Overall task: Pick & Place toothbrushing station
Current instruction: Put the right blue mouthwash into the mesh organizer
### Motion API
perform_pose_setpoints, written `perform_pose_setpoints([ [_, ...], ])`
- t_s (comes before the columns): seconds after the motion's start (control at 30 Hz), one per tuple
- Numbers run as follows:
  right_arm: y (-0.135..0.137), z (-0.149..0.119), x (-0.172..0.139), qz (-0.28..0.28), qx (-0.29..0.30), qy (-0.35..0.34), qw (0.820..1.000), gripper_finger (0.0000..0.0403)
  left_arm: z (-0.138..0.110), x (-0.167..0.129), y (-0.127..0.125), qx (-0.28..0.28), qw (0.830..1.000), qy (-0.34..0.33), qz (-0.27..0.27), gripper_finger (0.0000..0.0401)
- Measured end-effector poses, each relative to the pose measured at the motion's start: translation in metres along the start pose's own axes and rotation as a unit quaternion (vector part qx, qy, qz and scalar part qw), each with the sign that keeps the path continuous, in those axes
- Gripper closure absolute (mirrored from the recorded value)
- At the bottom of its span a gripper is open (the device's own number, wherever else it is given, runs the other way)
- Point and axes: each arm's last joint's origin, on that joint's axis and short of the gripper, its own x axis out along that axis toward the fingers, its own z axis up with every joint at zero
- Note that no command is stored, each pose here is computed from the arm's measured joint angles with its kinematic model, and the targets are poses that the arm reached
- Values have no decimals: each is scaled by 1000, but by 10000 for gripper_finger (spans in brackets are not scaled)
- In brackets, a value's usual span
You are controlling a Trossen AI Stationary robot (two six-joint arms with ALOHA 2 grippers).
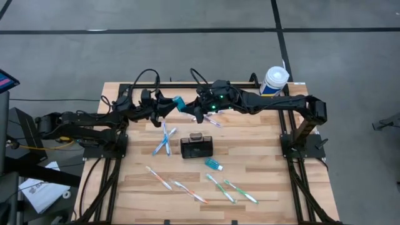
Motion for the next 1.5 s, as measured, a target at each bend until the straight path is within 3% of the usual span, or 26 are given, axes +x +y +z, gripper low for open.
perform_pose_setpoints([
  [0.17, 0, 0, 0, 4, 0, 1, 1000, 332, 2, -1, 2, 3, 1000, -7, 1, 302],
  [0.4, 1, 1, 0, 14, -2, -2, 1000, 332, 2, 0, 4, 4, 1000, -8, 2, 366],
  [0.5, 2, 2, 0, 24, 1, 0, 1000, 323, 2, 0, 4, 6, 1000, -8, 3, 370],
  [0.8, 5, 8, -5, 70, 23, 8, 997, 115, 0, 0, 4, 2, 1000, 6, -10, 385],
  [0.9, 6, 18, -15, 62, 10, -13, 998, 87, -1, 0, 4, -42, 999, 13, -16, 387],
  [1.0, 7, 29, -27, 59, -9, -29, 998, 86, -4, -1, 7, -146, 989, 23, -4, 388],
  [1.1, 8, 34, -36, 43, -39, -37, 998, 97, -3, -2, 11, -275, 961, 19, 12, 388],
  [1.17, 9, 36, -42, 34, -67, -40, 996, 105, -5, -4, 14, -358, 933, 25, 12, 388],
  [1.27, 14, 40, -51, 31, -122, -44, 991, 113, -4, -4, 12, -465, 884, 33, -8, 388],
  [1.37, 19, 36, -54, 20, -188, -32, 981, 117, 0, -5, 8, -564, 823, 47, -42, 388],
  [1.5, 26, 28, -51, -8, -286, -29, 958, 117, 0, -5, 3, -654, 751, 76, -57, 388],
])
